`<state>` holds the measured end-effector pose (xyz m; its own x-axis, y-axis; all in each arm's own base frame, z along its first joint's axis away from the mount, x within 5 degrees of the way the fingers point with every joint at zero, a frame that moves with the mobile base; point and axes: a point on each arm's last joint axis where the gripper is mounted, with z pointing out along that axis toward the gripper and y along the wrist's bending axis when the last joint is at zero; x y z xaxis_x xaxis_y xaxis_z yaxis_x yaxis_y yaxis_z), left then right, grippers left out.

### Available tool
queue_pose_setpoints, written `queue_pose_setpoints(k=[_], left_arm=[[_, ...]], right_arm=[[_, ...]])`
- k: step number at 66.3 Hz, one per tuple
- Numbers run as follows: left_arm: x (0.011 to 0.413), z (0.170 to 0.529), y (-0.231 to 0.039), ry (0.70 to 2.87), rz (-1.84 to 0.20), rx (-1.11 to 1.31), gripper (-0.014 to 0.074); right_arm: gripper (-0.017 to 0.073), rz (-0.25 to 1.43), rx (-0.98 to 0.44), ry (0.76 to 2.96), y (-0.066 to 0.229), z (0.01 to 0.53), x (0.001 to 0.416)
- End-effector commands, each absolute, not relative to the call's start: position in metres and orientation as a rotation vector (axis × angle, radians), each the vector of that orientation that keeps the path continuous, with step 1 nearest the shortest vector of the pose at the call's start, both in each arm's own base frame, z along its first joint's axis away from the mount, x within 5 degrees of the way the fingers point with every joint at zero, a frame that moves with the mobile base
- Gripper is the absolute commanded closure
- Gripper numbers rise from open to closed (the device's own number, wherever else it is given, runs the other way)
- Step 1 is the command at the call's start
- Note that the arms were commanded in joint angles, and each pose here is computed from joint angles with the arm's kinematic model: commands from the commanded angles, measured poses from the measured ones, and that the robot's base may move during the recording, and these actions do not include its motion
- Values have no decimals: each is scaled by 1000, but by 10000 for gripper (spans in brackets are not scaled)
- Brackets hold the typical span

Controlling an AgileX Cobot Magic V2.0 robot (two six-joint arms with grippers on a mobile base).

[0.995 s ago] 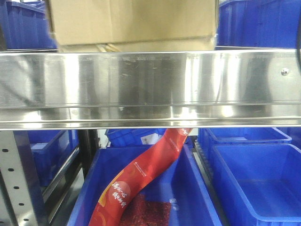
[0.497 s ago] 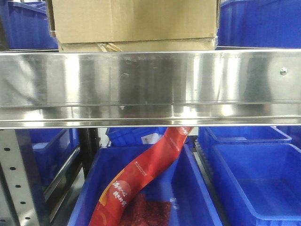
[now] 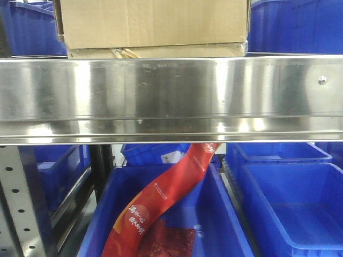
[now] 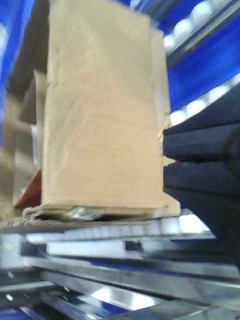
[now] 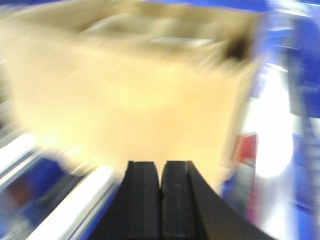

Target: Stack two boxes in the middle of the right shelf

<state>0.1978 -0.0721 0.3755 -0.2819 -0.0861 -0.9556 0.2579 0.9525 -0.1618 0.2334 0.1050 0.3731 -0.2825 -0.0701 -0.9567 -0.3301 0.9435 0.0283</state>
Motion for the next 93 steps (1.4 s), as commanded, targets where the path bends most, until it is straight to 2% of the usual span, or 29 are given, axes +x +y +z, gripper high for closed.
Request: queue_pose_setpoints(k=[1, 16, 38, 56, 65, 71, 81, 85, 93], left_arm=[[180, 366, -68, 1758, -365, 149, 685], [130, 332, -50, 1692, -391, 156, 685], [77, 347, -28, 1467, -430, 130, 685], [66, 351, -24, 1411, -440, 125, 685], [66, 351, -24, 1407, -441, 125, 685], [66, 352, -24, 1405, -442, 126, 685], [66, 352, -24, 1405, -442, 126, 685], [66, 352, -24, 1405, -442, 126, 685], [66, 352, -24, 1405, -442, 126, 685]], right_arm=[[728, 302, -325, 1790, 100, 361, 216], [728, 310, -296, 1731, 69, 340, 161], [728, 363, -239, 1437, 38, 375, 93], [728, 408, -236, 1260, 29, 391, 66], [728, 418, -210, 1280, 25, 383, 60], [728, 506, -160, 1310, 25, 362, 57], [728, 337, -254, 1311, 25, 323, 60], [728, 206, -296, 1283, 23, 312, 62], [728, 2, -223, 1323, 12, 287, 71]])
